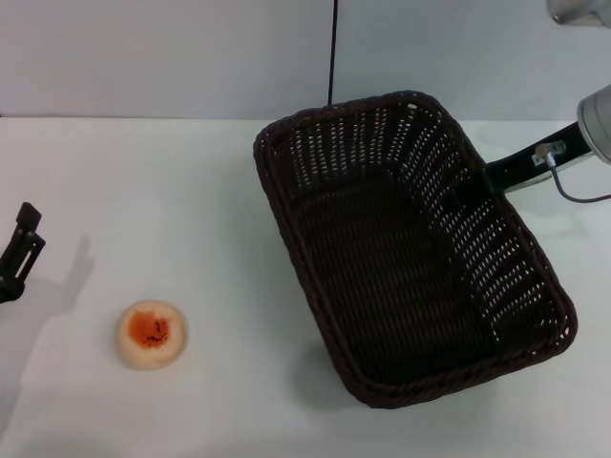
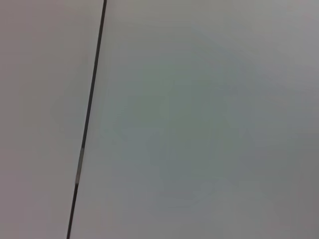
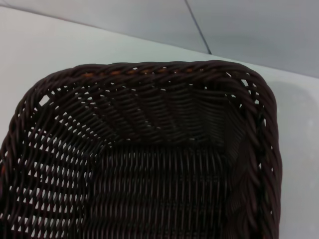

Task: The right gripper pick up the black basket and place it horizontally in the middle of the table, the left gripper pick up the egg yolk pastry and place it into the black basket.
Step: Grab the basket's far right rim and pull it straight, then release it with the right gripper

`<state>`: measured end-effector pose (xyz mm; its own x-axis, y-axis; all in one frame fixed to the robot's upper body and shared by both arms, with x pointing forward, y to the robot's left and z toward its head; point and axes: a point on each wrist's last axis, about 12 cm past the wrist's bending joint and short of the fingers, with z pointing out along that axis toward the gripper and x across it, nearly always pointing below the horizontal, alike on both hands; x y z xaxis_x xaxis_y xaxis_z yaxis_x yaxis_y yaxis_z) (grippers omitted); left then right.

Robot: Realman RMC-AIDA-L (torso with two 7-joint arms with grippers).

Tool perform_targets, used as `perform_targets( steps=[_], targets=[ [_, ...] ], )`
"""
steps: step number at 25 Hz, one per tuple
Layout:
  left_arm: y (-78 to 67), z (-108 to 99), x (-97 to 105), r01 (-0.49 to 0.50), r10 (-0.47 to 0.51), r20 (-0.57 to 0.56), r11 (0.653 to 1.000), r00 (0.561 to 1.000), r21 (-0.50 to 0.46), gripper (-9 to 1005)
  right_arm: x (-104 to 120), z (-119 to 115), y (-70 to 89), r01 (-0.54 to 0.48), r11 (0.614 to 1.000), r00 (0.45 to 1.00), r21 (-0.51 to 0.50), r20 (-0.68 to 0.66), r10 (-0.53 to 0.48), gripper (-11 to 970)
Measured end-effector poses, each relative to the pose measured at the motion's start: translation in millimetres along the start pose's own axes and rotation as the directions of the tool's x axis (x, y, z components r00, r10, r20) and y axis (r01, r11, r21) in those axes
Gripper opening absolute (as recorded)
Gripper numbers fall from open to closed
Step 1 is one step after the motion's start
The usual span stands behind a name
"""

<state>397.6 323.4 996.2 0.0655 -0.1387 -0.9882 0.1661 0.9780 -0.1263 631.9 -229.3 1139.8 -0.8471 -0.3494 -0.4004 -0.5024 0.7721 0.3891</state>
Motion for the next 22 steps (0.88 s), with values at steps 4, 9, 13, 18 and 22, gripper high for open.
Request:
perform_targets(
  steps=[4, 9, 13, 18, 22],
  targets=[
    [0.2, 1.9, 2.6, 0.002, -0.002, -0.022, 1.0, 1.0, -0.006, 812, -1.7, 0.9, 5.0, 0.023, 1.0, 1.0, -0.001, -0.004, -0.023, 423],
    [1.6, 0.3, 2.3, -0.002, 0.002, -0.023, 1.0, 1.0, -0.006, 812, -6.9, -18.3, 13.5, 0.121, 0.993, 0.993, 0.007, -0.008, -0.121, 318],
    [3.3, -7.0, -0.2, -0.006, 0.006, -0.006, 1.0, 1.0, -0.011, 812, -11.0, -37.3, 20.6, 0.242, 0.97, 0.97, 0.016, -0.007, -0.242, 188],
    [4.6, -18.2, -5.0, -0.018, 0.018, 0.029, 1.0, 0.999, -0.006, 812, -17.8, -57.6, 21.2, 0.382, 0.924, 0.923, 0.001, -0.044, -0.382, 140],
    [5.5, -27.6, -8.5, -0.028, 0.028, 0.051, 1.0, 0.998, -0.004, 812, -24.1, -66.0, 23.5, 0.558, 0.83, 0.823, -0.009, -0.121, -0.554, 137]
  ],
)
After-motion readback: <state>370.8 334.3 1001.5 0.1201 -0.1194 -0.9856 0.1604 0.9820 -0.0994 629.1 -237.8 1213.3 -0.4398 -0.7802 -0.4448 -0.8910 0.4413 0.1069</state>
